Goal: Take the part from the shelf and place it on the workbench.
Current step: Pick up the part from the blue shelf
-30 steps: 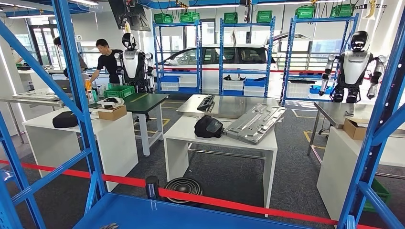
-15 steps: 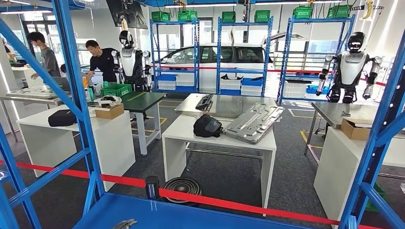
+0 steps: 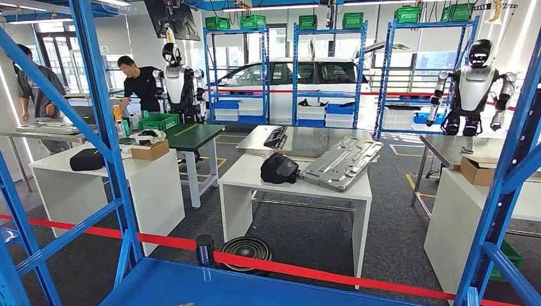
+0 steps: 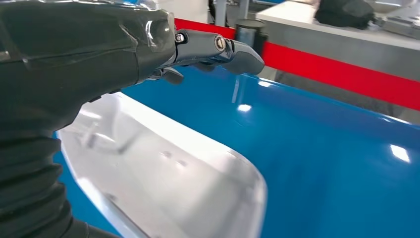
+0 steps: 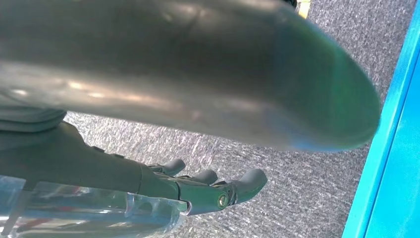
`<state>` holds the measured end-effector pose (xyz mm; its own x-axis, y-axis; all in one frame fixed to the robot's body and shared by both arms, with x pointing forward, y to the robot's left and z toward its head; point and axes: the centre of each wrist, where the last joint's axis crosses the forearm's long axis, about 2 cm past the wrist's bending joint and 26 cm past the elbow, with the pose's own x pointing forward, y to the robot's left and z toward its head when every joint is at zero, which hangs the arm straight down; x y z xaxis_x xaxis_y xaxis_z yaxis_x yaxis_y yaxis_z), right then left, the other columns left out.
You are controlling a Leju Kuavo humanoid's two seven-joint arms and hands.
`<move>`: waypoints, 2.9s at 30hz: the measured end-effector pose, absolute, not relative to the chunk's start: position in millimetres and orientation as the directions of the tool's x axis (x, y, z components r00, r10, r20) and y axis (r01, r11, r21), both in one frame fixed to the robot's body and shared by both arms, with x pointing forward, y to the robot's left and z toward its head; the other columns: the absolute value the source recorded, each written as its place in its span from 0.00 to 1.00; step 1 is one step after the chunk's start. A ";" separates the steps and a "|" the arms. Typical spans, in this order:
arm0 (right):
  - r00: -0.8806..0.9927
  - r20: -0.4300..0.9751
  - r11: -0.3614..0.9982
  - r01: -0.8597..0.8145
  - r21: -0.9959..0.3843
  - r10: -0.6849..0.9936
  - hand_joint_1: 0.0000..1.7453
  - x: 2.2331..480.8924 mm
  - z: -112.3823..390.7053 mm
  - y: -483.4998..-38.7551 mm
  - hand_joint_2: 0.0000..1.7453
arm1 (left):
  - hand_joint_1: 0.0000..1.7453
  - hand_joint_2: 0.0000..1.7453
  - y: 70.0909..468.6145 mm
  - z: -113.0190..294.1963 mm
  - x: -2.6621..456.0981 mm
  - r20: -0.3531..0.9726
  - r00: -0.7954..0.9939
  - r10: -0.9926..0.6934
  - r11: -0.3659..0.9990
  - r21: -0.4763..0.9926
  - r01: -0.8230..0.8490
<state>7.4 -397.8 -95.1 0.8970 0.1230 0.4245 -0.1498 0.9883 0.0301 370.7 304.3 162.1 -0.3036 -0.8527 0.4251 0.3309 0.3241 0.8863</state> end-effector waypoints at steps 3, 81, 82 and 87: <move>0.897 0.424 0.988 -0.150 0.032 0.122 0.00 7.3 -95.2 -397.9 0.00 | 0.00 1.00 301.1 163.0 371.5 0.431 -0.315 -0.846 0.326 0.884 0.336; 0.916 0.400 0.996 -0.063 0.070 0.030 0.00 -15.1 -65.8 -375.4 0.00 | 0.00 1.00 300.8 150.9 193.6 0.383 -0.394 -0.836 0.358 0.924 0.138; 0.916 0.400 0.996 -0.063 0.069 0.030 0.00 -15.2 -65.7 -375.5 0.00 | 0.00 1.00 301.0 150.4 192.5 0.385 -0.391 -0.836 0.359 0.923 0.140; 0.916 0.399 0.996 -0.063 0.063 0.032 0.00 -15.2 -64.9 -376.5 0.00 | 0.00 1.00 302.0 150.1 190.3 0.390 -0.382 -0.838 0.365 0.921 0.139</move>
<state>-15.2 -376.5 -64.9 0.9162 0.0324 0.3994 -0.0629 0.9960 0.0633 190.3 302.0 150.1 -0.3818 -0.8381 0.3896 0.1393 0.3645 0.9207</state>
